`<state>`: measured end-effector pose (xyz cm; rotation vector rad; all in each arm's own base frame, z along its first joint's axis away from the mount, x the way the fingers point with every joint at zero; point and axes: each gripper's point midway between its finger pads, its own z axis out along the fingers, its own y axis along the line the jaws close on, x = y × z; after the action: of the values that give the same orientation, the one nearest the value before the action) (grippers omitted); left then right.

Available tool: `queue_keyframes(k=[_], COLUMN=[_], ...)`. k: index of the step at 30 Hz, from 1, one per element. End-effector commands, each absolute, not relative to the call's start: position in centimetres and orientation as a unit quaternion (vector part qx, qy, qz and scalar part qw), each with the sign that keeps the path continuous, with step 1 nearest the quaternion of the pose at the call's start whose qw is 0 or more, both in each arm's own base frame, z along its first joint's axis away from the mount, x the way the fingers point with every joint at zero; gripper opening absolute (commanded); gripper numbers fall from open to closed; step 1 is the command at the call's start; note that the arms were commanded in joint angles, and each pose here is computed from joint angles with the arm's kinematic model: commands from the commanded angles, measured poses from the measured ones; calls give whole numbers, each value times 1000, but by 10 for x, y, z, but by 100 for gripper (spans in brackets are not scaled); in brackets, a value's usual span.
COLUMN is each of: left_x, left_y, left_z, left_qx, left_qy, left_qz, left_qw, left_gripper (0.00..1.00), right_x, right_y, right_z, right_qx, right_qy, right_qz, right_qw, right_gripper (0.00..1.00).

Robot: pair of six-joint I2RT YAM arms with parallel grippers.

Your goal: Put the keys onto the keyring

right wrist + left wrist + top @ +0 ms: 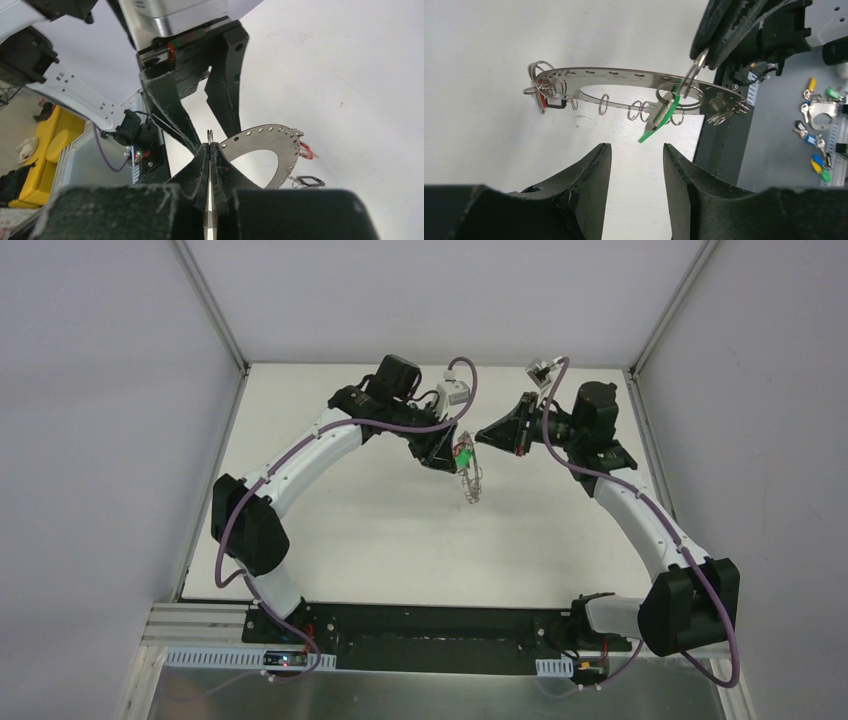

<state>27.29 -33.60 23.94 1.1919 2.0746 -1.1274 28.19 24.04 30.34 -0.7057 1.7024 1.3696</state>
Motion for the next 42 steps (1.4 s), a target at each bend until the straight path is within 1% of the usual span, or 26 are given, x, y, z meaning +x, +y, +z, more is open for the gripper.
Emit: queue_keyframes(k=[1,6,12,23,29,32,35,38,42], left_x=[286,279,265,273,260,251,243,239,239], left_y=[-336,-333,-340,-357,-365,-369,-372,-374,-376], left_z=[275,285,291,293,281,280,279,277,277], left_qx=[440,443,463,488,505,513,517,516,508], left_qy=[730,704,671,647,623,609,604,602,605], left_qz=[-402,-413,-454,-475,-503,-516,-524,-532,-537], left_qw=[335,370,359,343,322,315,306,298,295], left_gripper=[44,49,55,56,55,54,48,41,26], right_x=[300,289,275,260,257,256,256,256,257], right_y=[235,236,234,235,235,234,234,234,232], right_z=[316,317,323,315,315,314,314,313,313], right_qx=[-245,-237,-256,-296,-300,-301,-303,-303,-302], right_qy=[679,663,650,621,617,617,616,616,616], right_qz=[522,543,555,590,592,592,592,592,590], right_qw=[454,458,451,423,423,423,423,423,426], right_gripper=[0,0,0,0,0,0,0,0,0])
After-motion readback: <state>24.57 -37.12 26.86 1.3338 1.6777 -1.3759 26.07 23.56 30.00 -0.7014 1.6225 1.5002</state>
